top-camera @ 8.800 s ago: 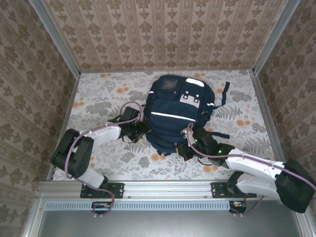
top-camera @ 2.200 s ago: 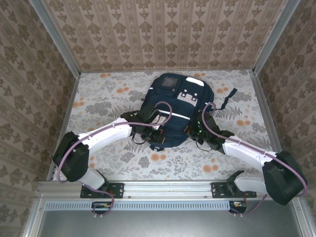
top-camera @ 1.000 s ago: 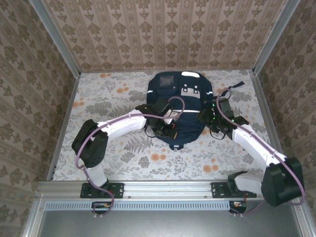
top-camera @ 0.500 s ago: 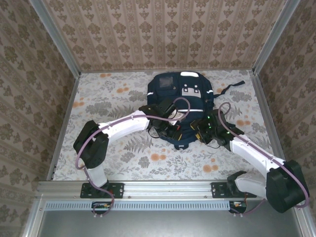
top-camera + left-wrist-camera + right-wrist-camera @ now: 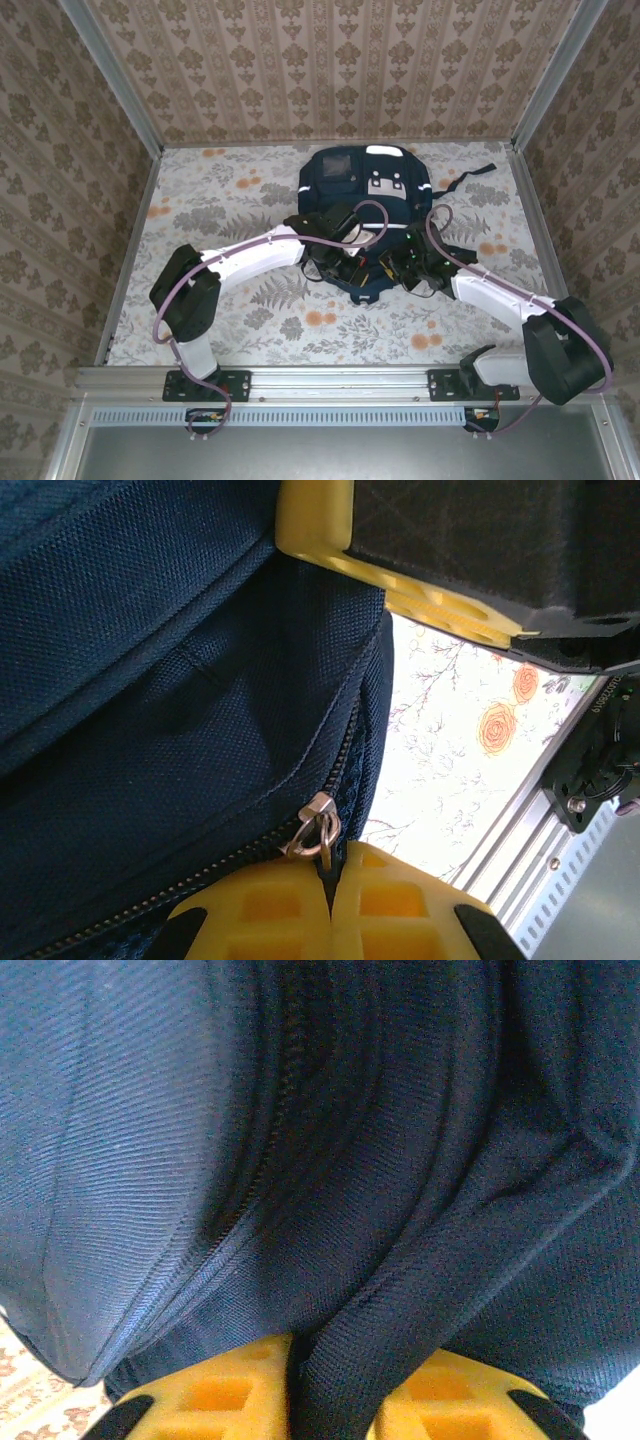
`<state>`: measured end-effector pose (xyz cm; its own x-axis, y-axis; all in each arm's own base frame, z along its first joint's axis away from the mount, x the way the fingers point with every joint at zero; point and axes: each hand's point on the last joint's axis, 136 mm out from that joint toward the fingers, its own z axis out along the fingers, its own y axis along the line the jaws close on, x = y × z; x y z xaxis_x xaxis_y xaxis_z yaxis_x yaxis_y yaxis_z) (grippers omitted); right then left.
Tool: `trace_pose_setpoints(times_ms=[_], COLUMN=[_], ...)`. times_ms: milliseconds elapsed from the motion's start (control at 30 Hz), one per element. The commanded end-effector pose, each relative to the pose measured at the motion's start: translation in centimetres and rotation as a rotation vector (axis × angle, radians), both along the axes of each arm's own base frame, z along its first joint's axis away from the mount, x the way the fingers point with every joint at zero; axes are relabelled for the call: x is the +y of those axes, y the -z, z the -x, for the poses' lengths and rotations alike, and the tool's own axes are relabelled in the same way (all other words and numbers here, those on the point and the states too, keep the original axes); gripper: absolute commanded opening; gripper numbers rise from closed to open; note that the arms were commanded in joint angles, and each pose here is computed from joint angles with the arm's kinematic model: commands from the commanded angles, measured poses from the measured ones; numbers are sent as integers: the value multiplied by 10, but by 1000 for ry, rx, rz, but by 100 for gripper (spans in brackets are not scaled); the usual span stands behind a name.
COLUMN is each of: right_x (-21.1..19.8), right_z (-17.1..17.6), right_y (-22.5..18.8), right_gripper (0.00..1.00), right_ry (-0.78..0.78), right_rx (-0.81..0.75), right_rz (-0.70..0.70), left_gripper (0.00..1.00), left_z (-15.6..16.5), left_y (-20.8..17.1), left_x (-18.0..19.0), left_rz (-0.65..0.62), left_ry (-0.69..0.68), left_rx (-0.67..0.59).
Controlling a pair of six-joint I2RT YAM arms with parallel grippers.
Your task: Pack the student bag
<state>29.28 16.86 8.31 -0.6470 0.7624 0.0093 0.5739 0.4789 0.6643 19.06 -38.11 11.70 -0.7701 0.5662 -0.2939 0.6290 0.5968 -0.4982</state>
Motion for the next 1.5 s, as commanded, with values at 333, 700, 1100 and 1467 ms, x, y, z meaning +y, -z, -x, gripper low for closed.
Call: trace_pose_setpoints(times_ms=[333,700,1100,1467], right_x=[-26,-59,-113,-96], right_z=[-18,-10,-6,-13], right_y=[0,-9,-4,-40], right_gripper=[0,0,0,45], right_ry=[-22,-15,37,25], right_rx=[-47,-62,-27,-92], right_rz=[210,315,376,219], left_gripper=[0,0,0,0], left_z=[4,-29,-41,-29], left_y=[-25,-19,-10,-9], left_x=[1,28,40,19], left_rz=[78,60,33,62], left_ry=[54,-72,-131,-82], left_rx=[-48,-55,-38,-17])
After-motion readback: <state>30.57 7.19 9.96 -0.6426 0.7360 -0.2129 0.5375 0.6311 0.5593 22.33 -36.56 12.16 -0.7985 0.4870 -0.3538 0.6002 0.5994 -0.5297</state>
